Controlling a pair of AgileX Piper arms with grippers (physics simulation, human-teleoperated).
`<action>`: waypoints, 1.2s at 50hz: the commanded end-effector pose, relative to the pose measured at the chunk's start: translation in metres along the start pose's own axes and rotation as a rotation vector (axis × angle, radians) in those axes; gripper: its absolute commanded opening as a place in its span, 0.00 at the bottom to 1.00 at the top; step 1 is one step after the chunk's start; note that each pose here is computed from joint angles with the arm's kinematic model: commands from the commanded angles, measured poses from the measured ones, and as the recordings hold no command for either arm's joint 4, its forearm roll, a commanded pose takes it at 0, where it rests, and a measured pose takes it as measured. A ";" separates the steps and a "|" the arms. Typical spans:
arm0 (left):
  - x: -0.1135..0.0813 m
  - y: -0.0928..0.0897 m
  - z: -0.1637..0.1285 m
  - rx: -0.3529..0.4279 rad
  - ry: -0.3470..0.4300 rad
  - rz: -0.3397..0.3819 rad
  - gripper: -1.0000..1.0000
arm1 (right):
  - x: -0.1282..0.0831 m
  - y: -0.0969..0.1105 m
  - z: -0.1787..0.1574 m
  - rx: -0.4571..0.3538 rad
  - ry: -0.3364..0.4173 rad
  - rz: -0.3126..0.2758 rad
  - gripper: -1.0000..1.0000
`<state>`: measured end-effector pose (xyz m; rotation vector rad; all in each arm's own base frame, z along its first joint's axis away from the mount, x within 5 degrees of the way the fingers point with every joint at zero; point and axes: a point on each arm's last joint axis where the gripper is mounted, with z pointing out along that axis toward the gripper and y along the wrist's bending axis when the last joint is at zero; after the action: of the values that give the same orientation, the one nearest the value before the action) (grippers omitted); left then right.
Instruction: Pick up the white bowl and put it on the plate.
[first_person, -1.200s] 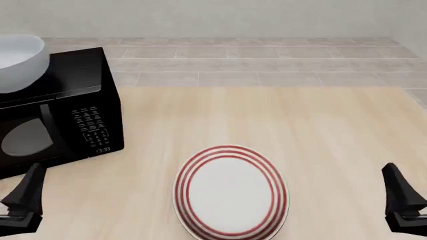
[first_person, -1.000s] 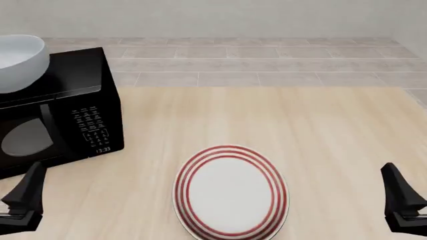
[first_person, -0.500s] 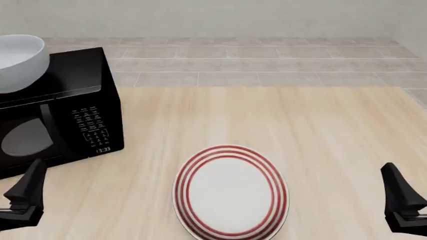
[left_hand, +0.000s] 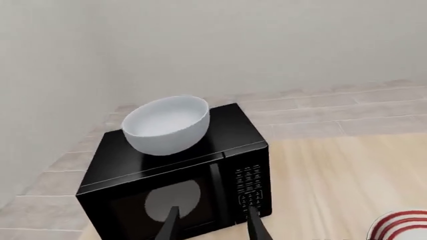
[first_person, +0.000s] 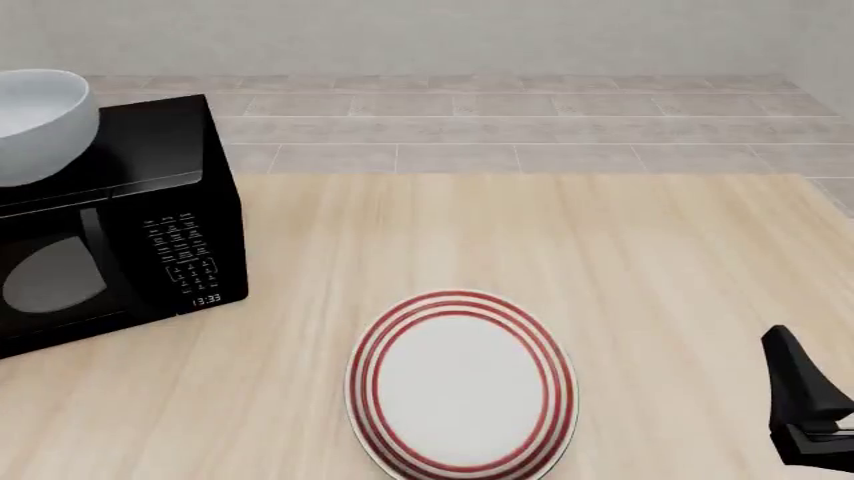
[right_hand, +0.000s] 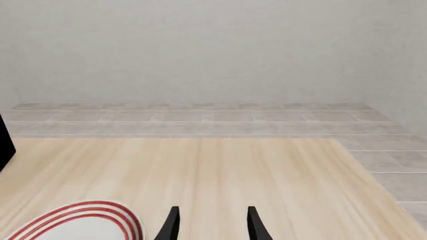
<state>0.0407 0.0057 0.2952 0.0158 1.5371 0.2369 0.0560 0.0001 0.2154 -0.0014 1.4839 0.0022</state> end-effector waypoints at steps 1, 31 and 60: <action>-0.034 0.007 -0.011 -0.037 0.025 0.160 1.00 | 0.000 0.000 0.000 0.002 0.001 -0.001 1.00; -0.104 0.018 -0.016 0.011 0.121 0.612 1.00 | 0.000 0.000 0.000 0.002 0.001 -0.001 1.00; -0.189 0.030 -0.007 0.165 0.262 0.769 1.00 | 0.000 0.000 0.000 0.002 0.001 -0.001 1.00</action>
<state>0.0299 0.0045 0.4588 0.6895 1.7346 0.7443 0.0560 0.0001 0.2154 -0.0014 1.4839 0.0023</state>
